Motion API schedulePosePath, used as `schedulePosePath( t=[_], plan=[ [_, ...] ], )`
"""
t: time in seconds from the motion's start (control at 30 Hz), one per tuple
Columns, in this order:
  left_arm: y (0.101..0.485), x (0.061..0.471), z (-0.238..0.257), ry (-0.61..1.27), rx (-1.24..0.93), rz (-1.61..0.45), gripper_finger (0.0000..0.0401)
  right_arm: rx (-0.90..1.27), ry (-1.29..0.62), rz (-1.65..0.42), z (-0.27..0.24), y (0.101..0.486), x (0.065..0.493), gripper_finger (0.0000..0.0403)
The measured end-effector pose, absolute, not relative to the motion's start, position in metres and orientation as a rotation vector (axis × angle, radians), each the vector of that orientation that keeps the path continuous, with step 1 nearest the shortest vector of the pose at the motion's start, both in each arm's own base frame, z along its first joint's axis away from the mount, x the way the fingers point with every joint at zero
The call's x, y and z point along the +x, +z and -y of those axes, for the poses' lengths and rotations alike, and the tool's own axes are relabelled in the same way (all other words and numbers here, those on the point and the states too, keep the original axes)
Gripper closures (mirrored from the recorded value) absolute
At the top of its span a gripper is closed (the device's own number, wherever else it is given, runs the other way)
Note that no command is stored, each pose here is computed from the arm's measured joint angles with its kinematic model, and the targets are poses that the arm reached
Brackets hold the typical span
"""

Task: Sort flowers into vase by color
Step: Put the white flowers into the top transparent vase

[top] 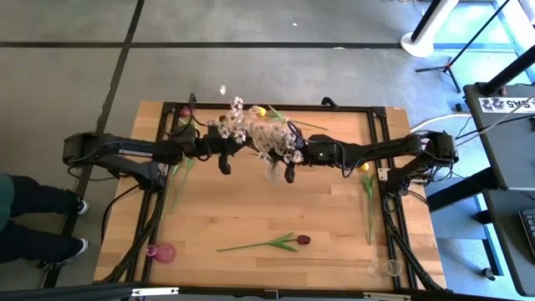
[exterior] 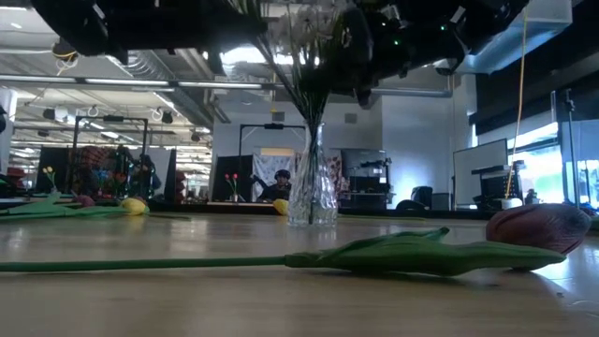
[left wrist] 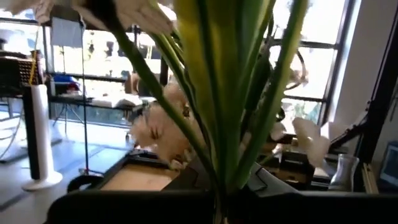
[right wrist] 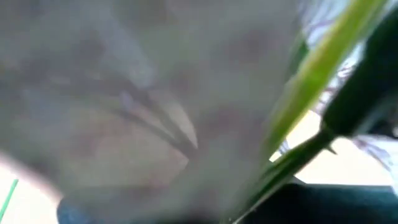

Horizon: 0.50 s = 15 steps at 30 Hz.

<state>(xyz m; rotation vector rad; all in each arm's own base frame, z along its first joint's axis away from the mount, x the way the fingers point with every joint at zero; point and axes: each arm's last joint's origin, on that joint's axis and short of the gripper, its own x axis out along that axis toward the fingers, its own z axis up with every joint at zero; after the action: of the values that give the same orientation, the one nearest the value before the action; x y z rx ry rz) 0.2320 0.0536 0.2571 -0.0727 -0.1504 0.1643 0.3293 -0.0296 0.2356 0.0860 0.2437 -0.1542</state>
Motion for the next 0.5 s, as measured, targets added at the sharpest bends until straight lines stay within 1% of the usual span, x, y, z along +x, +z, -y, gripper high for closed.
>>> schedulePosePath(
  t=[0.1,0.17,0.37,0.5],
  plan=[
    [0.269,0.222,-0.054,0.178,-0.056,0.198,0.0392,0.054,-0.143,-0.252,0.029,0.235,0.329,0.0393],
    [0.278,0.215,-0.053,0.182,-0.038,0.236,0.0392,0.043,-0.141,-0.256,0.029,0.235,0.329,0.0381],
    [0.303,0.19,-0.046,0.164,-0.014,0.37,0.0392,-0.006,-0.143,-0.28,0.03,0.232,0.329,0.032],
    [0.318,0.171,-0.04,0.118,-0.033,0.454,0.0392,-0.045,-0.137,-0.282,0.03,0.233,0.328,0.0276]
  ],
)
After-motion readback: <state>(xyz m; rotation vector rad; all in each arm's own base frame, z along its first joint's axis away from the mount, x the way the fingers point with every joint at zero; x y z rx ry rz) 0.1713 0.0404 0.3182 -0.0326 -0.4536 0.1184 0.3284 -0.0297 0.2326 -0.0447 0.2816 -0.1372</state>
